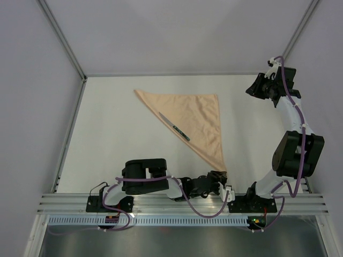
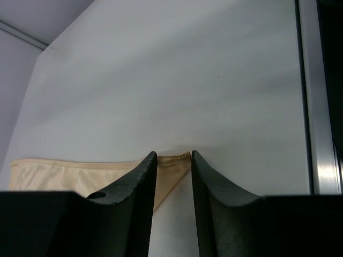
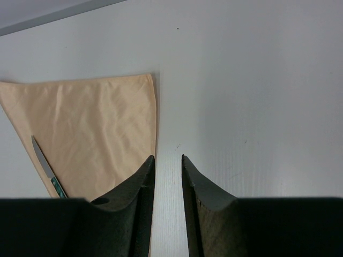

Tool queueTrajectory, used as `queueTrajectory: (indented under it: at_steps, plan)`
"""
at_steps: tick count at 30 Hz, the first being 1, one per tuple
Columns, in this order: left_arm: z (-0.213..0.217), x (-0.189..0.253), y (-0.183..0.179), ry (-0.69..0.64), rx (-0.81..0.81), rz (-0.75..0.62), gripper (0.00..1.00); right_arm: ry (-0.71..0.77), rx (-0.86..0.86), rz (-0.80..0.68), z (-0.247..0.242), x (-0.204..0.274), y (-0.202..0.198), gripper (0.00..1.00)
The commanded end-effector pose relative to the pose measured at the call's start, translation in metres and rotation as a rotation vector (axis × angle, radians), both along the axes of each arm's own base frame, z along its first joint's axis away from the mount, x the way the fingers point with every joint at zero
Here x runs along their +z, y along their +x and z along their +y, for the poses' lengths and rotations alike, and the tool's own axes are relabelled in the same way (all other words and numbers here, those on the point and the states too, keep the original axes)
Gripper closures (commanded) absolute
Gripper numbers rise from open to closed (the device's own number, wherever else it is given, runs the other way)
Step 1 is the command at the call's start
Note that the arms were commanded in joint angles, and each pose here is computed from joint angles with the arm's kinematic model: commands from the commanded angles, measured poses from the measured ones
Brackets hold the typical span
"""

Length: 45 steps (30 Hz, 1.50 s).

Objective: Fold the napkin, place the utensils inside, and roll it up
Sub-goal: Fold the napkin

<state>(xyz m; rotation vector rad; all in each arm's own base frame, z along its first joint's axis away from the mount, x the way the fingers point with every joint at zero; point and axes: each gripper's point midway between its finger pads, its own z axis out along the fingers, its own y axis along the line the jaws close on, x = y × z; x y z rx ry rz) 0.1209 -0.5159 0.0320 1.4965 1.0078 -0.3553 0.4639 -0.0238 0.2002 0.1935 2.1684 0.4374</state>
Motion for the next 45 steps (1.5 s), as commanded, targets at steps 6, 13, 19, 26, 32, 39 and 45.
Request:
queueTrajectory:
  at_steps: [6, 13, 19, 26, 32, 39, 45]
  plan:
    - [-0.01, 0.01, 0.006, -0.02, 0.013, -0.039, 0.72, 0.015, -0.003, -0.046, 0.0, 0.017, 0.0, 0.68]
    - [-0.009, 0.008, 0.007, -0.006, 0.023, -0.031, 0.94, 0.014, -0.004, -0.04, 0.0, 0.014, 0.0, 0.69]
    - [-0.01, 0.015, 0.011, -0.024, 0.048, -0.019, 0.98, 0.016, -0.006, -0.035, -0.001, 0.012, 0.001, 0.69]
    - [-0.015, 0.043, 0.033, -0.082, 0.143, 0.062, 0.98, 0.013, -0.005, -0.033, -0.001, 0.011, 0.002, 0.69]
    - [-0.007, 0.075, 0.069, -0.166, 0.259, 0.179, 0.98, 0.013, -0.005, -0.031, -0.001, 0.01, 0.002, 0.69]
    - [0.018, 0.1, 0.113, -0.263, 0.4, 0.322, 0.98, 0.019, -0.003, -0.024, 0.0, 0.009, 0.001, 0.69]
    - [0.055, 0.111, 0.155, -0.333, 0.552, 0.4, 0.98, 0.021, -0.001, -0.02, 0.0, 0.008, 0.001, 0.69]
